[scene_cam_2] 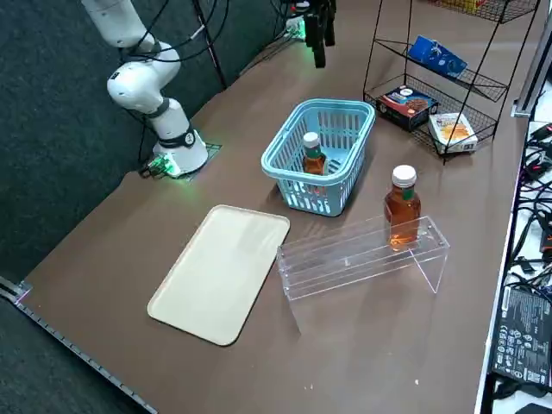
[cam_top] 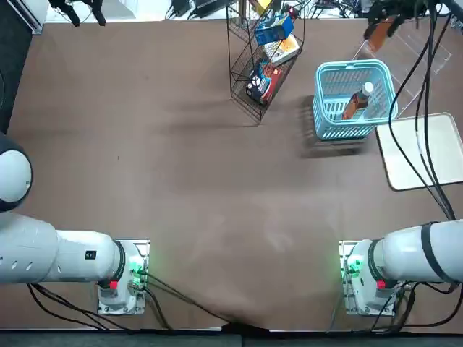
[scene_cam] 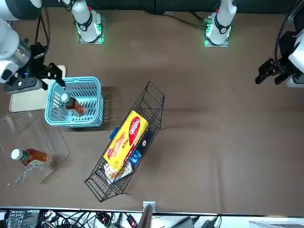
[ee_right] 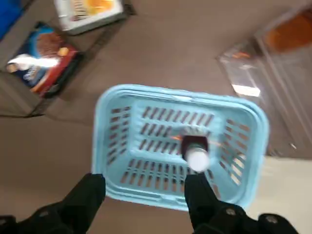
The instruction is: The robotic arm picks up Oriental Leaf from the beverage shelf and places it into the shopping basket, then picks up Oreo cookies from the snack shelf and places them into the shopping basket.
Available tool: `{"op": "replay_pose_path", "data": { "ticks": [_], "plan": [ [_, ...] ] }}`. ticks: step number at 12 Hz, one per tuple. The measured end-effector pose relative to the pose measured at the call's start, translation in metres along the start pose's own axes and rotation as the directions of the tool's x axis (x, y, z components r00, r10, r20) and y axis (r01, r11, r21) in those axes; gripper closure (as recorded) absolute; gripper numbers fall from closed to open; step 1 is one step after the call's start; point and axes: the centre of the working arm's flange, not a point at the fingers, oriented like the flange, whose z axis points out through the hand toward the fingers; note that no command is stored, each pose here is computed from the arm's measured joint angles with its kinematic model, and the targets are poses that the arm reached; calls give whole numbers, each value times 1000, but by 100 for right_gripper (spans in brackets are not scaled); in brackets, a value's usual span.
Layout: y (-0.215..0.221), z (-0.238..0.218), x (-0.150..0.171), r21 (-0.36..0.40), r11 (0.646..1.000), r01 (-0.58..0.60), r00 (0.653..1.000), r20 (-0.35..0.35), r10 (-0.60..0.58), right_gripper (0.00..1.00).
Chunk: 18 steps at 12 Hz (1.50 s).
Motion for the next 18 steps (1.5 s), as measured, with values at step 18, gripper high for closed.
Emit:
{"op": "replay_pose_path", "data": {
  "ticks": [18],
  "plan": [
    [-56, 50, 38, 110, 662, 742, 593, -568, -570, 0]
  ]
}}
